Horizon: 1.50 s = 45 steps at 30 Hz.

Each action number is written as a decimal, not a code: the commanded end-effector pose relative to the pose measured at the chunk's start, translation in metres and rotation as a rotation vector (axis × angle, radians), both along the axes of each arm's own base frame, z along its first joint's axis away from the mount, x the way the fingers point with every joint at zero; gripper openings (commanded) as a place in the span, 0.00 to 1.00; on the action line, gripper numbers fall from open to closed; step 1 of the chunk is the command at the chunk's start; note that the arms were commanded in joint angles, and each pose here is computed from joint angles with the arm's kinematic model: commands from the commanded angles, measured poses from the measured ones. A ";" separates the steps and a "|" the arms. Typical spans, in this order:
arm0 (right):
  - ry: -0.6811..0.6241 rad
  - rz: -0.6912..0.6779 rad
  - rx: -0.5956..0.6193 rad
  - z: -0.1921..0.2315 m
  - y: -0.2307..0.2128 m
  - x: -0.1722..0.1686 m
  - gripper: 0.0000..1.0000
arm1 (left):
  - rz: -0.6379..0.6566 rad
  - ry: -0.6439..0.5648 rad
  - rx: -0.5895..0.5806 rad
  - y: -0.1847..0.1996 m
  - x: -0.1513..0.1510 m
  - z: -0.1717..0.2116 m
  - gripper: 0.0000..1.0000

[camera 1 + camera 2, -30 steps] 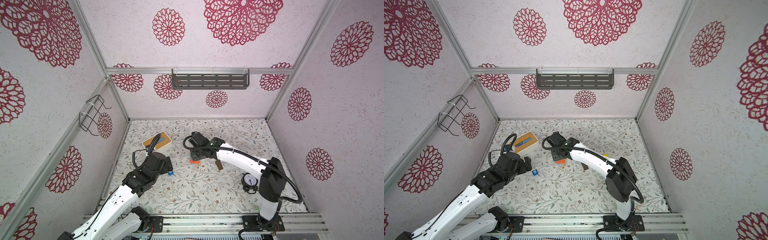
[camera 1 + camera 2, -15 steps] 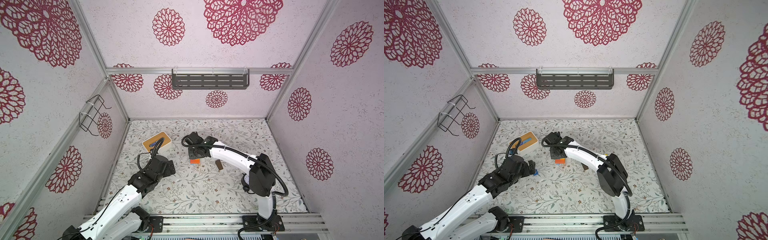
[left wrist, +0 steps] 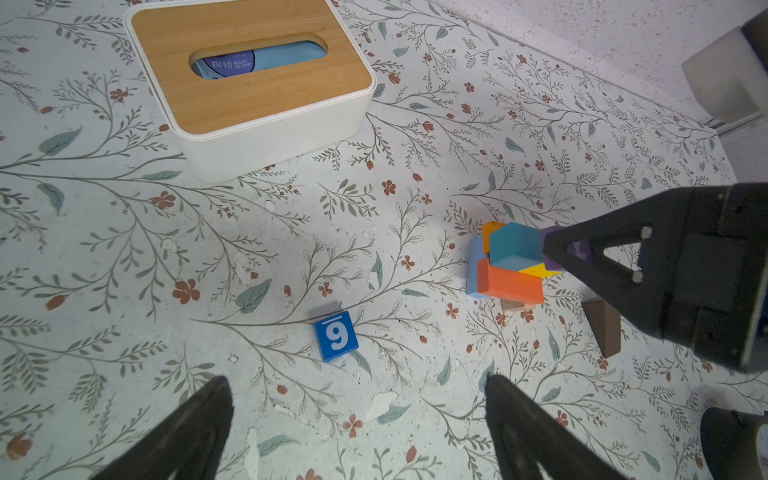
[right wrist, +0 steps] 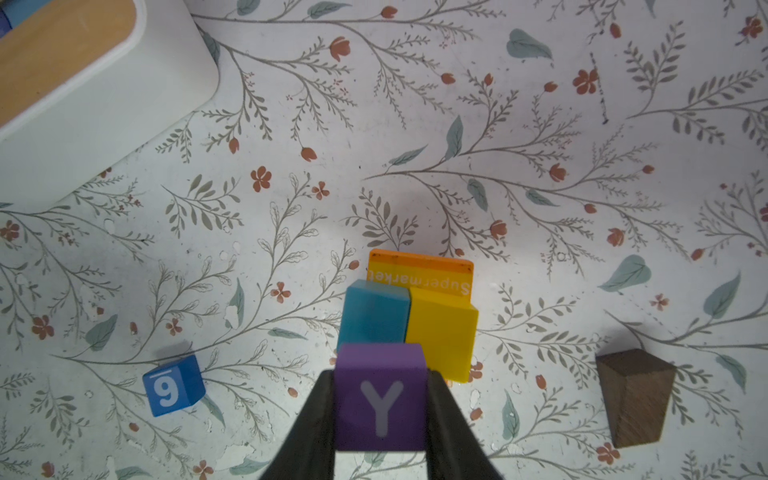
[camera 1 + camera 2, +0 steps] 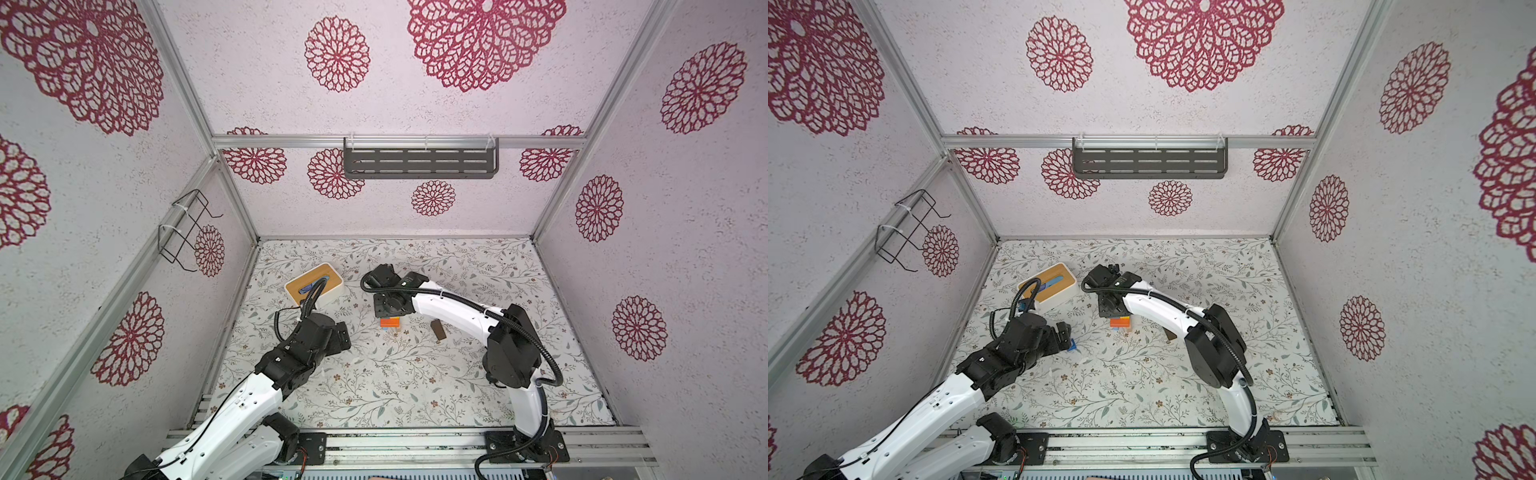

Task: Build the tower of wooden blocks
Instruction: 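Lower the purple Y cube with the right gripper onto the structure top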

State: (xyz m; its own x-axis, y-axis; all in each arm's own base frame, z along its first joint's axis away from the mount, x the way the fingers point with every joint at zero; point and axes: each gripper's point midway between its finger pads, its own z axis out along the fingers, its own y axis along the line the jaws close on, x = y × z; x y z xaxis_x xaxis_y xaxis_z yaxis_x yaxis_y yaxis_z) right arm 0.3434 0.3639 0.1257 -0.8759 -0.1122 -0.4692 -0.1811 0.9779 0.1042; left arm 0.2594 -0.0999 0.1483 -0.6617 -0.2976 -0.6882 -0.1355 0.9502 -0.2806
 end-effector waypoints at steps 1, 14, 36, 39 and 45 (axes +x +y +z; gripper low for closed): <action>-0.022 -0.035 -0.007 0.008 -0.001 0.006 0.30 | 0.002 -0.016 -0.009 0.001 0.001 0.000 0.97; -0.024 -0.031 -0.028 0.005 0.001 0.011 0.30 | -0.001 -0.014 -0.005 0.000 0.002 -0.002 0.97; -0.006 -0.008 -0.044 -0.002 0.003 0.011 0.32 | 0.001 -0.008 -0.006 0.001 0.001 -0.002 0.97; -0.008 -0.006 -0.039 -0.003 0.005 0.012 0.32 | 0.000 -0.005 -0.002 0.001 0.001 -0.003 0.97; -0.004 0.001 -0.031 -0.005 0.008 0.013 0.32 | 0.001 -0.004 0.001 0.001 0.001 -0.004 0.97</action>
State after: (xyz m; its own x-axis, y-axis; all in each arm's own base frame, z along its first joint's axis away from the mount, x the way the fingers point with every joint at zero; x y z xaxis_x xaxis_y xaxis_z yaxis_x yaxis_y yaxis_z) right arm 0.3523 0.3704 0.1182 -0.8786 -0.1242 -0.4612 -0.1774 0.9814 0.0736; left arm 0.2574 -0.0989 0.1428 -0.6710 -0.2844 -0.6847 -0.1316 0.9545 -0.2674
